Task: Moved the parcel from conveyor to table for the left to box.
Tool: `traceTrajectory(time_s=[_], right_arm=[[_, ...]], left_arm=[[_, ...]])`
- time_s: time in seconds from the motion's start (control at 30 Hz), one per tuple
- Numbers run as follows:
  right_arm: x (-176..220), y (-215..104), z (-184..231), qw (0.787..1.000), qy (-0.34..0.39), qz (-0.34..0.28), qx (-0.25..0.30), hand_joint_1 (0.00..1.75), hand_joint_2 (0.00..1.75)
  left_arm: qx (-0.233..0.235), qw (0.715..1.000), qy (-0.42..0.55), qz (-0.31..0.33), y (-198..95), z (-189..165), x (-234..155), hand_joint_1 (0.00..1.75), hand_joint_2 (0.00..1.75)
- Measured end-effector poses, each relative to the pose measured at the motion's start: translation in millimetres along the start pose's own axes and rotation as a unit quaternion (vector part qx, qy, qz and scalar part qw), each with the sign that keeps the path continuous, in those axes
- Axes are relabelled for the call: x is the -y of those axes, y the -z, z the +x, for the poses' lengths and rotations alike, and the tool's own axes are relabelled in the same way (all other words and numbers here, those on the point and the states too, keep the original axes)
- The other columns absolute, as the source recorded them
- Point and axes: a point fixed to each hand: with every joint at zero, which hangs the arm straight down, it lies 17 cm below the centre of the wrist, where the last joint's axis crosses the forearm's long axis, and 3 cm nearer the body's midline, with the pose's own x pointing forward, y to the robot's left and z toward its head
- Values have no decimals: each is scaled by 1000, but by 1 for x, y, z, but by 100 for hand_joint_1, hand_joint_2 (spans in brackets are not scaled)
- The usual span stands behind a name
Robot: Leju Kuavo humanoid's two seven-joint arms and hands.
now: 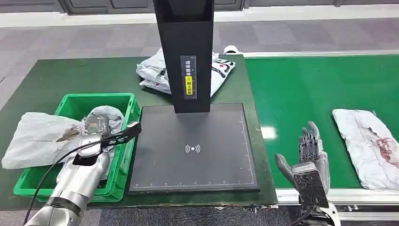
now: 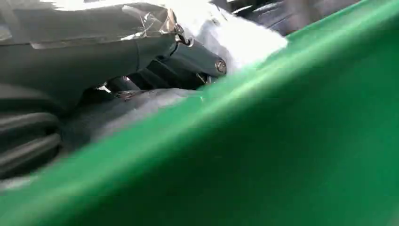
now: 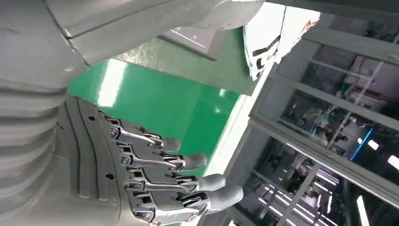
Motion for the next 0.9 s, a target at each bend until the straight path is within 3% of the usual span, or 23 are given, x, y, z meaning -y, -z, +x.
traceTrajectory(time_s=[0.03, 0.07, 0.23, 0.57, 0.7, 0.9], right_arm=[[0, 0, -1, 1000, 0, 0, -2, 0, 175], [-1, 0, -2, 1000, 0, 1, -4, 0, 175], [-2, 0, -5, 1000, 1, 3, -8, 0, 175], [-3, 2, -9, 1000, -1, 4, -10, 0, 175], [1, 0, -13, 1000, -3, -2, -14, 0, 175], [6, -4, -19, 1000, -9, -7, -18, 0, 175]], left_arm=[[-35, 999, -6, 5, 2, -16, 0, 0, 175], [-63, 998, -10, 7, 6, -34, 0, 0, 0], [-109, 993, -34, 11, 15, -75, 0, 0, 0], [-114, 992, -55, 14, 17, -84, 3, 0, 0], [-50, 993, -107, 4, 19, -57, 5, 0, 0], [52, 967, -250, -12, 13, -3, -7, 0, 0]])
